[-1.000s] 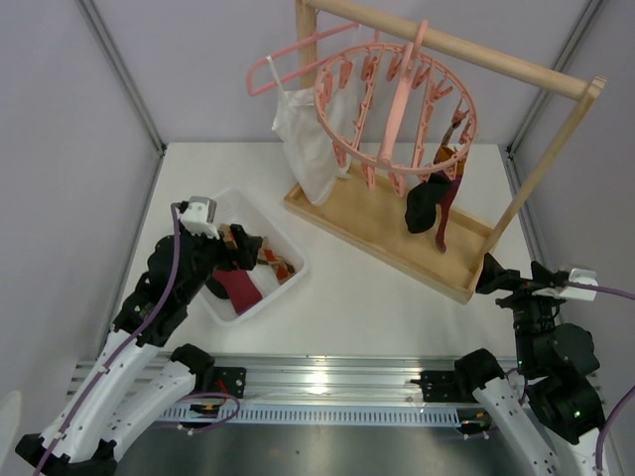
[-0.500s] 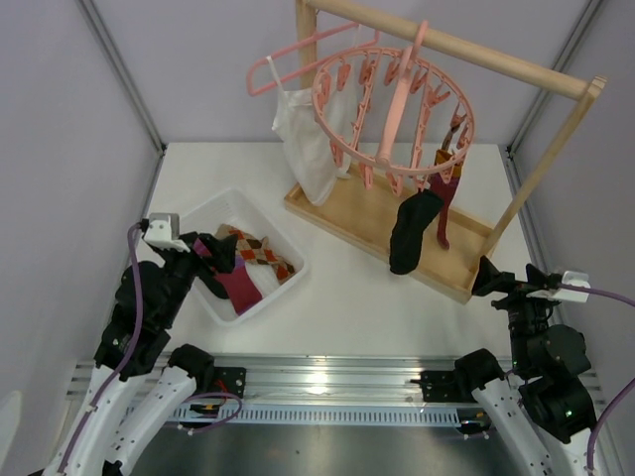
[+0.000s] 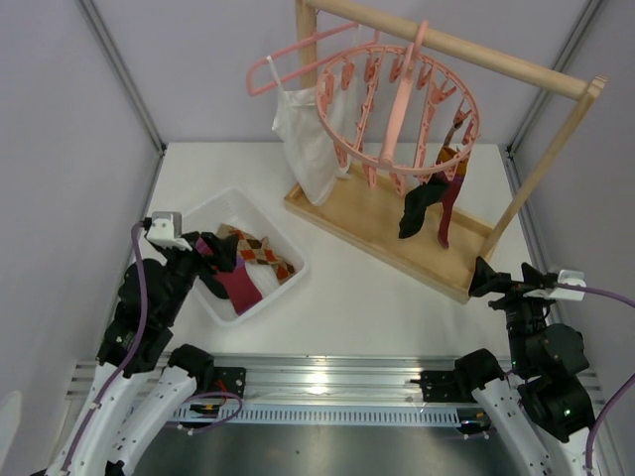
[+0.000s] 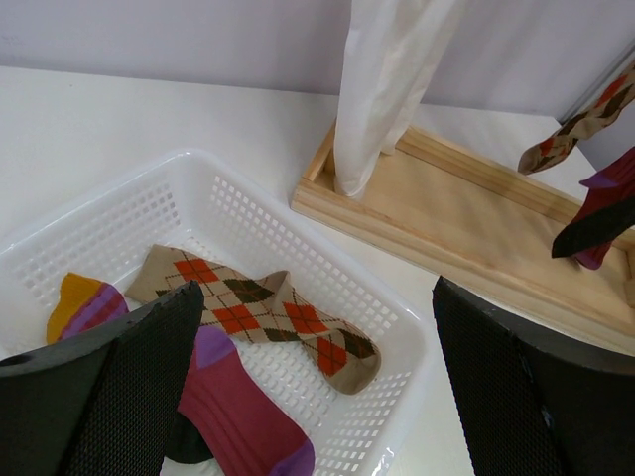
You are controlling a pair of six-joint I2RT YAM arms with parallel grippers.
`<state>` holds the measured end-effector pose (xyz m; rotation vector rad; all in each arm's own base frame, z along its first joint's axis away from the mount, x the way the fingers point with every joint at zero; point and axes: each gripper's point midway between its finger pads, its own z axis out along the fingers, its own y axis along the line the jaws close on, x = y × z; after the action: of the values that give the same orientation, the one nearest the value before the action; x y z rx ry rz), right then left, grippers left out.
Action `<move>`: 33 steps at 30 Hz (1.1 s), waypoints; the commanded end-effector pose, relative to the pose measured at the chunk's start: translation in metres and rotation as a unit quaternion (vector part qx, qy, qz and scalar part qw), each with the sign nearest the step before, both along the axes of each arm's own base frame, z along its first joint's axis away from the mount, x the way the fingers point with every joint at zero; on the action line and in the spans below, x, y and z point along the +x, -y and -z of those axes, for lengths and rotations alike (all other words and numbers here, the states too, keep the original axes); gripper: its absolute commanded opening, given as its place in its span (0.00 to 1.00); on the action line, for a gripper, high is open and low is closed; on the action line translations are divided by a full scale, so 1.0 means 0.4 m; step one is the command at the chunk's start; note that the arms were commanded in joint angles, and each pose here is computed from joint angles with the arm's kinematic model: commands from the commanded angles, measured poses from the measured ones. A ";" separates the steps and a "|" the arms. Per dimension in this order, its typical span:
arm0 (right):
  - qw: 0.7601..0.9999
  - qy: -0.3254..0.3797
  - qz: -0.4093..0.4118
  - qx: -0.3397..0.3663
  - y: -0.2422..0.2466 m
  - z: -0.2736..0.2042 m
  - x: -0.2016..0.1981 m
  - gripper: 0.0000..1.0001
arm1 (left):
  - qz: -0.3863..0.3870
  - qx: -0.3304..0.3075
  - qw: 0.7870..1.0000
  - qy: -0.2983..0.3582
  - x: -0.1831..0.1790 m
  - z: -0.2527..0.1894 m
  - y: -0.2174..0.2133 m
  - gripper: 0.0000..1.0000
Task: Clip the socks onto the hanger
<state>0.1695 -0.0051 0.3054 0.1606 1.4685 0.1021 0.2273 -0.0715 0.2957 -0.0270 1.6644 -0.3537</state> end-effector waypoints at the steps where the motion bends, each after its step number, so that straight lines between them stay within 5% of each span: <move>1: 1.000 0.020 -0.003 0.005 -0.004 -0.021 0.003 0.99 | 0.013 -0.007 1.000 0.005 0.011 -0.003 0.015 0.99; 33: 1.000 0.017 -0.005 0.001 -0.005 -0.016 0.003 0.99 | 0.044 -0.012 0.999 0.003 0.005 0.002 0.042 1.00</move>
<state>0.1712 -0.0027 0.3048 0.1534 1.4654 0.1094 0.2267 -0.0867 0.2921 0.0361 1.6735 -0.4233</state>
